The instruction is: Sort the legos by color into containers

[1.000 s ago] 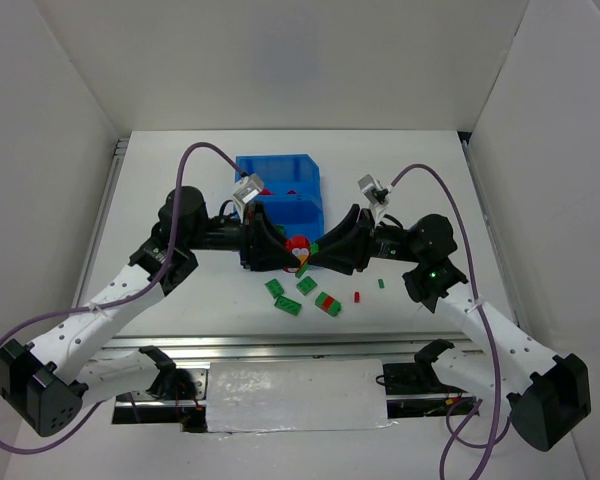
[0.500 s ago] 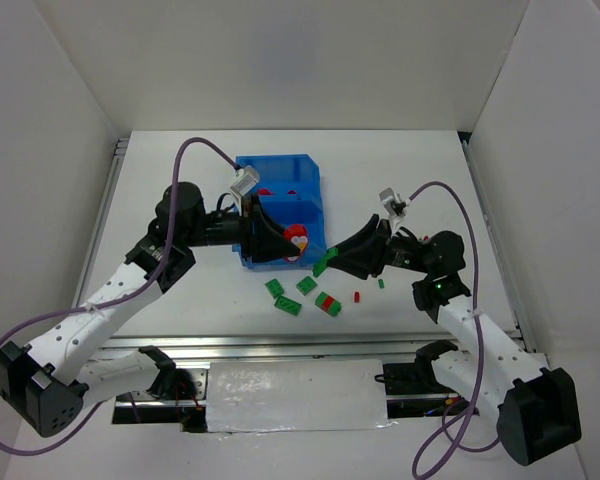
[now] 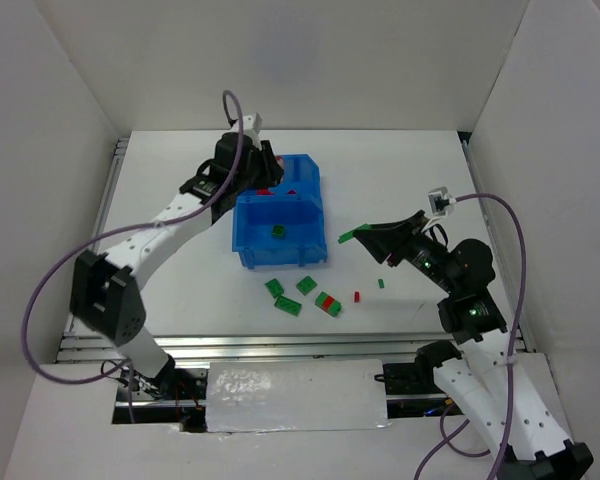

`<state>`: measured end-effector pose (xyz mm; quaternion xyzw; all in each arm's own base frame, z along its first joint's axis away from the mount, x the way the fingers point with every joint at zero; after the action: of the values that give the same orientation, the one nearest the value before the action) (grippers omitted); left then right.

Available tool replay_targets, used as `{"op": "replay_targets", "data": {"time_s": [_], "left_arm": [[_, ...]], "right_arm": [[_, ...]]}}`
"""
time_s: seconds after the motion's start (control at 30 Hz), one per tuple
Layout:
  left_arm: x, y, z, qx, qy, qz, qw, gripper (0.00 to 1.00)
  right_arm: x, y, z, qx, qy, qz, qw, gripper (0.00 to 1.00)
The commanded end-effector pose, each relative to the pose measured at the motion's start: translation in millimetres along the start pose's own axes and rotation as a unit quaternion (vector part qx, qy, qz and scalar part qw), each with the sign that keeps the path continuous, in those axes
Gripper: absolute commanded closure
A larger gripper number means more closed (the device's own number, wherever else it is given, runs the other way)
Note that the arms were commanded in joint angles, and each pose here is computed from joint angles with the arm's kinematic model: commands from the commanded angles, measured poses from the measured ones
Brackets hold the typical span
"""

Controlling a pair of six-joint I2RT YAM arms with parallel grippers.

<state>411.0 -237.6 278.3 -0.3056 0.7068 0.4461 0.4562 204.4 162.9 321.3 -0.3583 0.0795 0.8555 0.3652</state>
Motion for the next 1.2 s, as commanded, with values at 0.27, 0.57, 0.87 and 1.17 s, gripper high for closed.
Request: {"op": "replay_targets", "data": {"time_s": [0.27, 0.57, 0.87, 1.17], "left_arm": [[17.7, -93.8, 73.5, -0.196, -0.054, 0.094, 0.975, 1.00], [60.0, -110.6, 80.7, -0.194, -0.074, 0.151, 0.966, 1.00], [63.4, -116.5, 74.6, -0.172, -0.071, 0.150, 0.971, 1.00], [59.1, -116.1, 75.1, -0.175, -0.074, 0.147, 0.971, 1.00]], "right_arm": [[-0.5, 30.5, -19.6, 0.145, -0.063, -0.023, 0.987, 1.00], [14.3, 28.9, -29.6, 0.139, -0.070, -0.005, 0.988, 1.00], [17.7, 27.4, -29.5, 0.128, -0.066, 0.003, 0.990, 1.00], [20.6, 26.9, -28.9, 0.121, -0.064, 0.011, 0.991, 1.00]]}}
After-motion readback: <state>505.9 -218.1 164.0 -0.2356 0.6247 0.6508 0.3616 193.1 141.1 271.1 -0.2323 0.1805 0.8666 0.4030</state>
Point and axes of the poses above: each gripper's point midway between its finger pads, its own y axis back along the fingers, its own z axis along the line the jaws close on, x = y × z, the point moved 2 cm from there along y, back along the fingers, and after that the axes turned 15 degrees about -y, right-handed, at the moved point
